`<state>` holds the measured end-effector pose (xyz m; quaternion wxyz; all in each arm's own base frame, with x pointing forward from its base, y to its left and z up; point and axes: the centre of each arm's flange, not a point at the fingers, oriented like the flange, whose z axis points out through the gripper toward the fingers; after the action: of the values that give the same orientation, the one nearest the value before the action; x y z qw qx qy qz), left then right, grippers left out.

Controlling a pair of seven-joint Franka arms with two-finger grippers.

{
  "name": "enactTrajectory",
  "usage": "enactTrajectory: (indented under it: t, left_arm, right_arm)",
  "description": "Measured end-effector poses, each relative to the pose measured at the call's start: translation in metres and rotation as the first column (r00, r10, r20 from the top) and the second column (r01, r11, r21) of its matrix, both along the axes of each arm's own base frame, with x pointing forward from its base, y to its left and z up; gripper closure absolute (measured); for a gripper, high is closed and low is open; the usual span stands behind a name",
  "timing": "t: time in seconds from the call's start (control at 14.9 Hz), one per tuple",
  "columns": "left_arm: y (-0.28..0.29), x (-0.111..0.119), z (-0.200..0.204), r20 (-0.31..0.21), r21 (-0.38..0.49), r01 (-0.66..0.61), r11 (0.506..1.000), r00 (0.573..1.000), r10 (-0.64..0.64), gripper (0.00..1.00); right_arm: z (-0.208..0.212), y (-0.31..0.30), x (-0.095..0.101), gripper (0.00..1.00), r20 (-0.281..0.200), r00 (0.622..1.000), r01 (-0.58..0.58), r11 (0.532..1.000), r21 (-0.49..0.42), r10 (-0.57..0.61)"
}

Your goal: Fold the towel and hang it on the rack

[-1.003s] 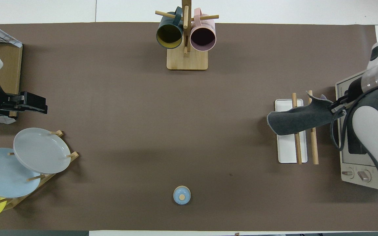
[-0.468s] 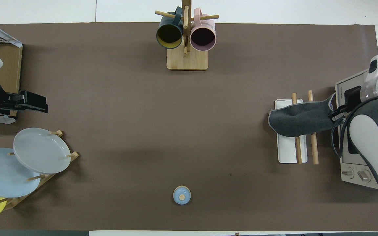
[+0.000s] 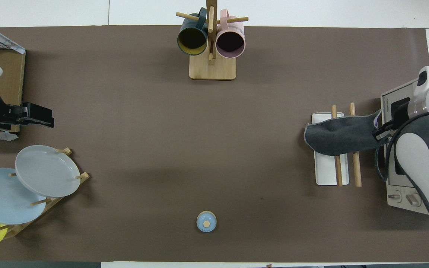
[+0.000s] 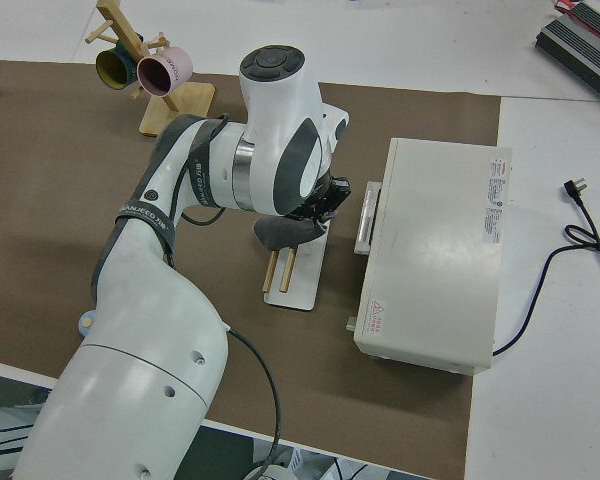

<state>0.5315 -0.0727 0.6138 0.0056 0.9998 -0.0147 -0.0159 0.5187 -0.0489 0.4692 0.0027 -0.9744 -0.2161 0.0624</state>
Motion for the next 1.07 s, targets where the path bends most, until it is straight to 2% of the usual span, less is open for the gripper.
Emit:
enactTrajectory:
  t: [0.74,1.07]
  left_arm:
    - [0.000,0.000,0.000,0.000,0.000,0.000,1.000,1.000,0.000,0.00]
    - [0.000,0.000,0.000,0.001,0.000,0.000,1.000,1.000,0.000,0.00]
  right_arm:
    - [-0.029,-0.025,-0.017,0.98,0.012,1.000,0.028,1.000,0.002,-0.028]
    - [-0.027,-0.022,-0.017,0.51,0.016,1.000,0.023,1.000,0.000,-0.023]
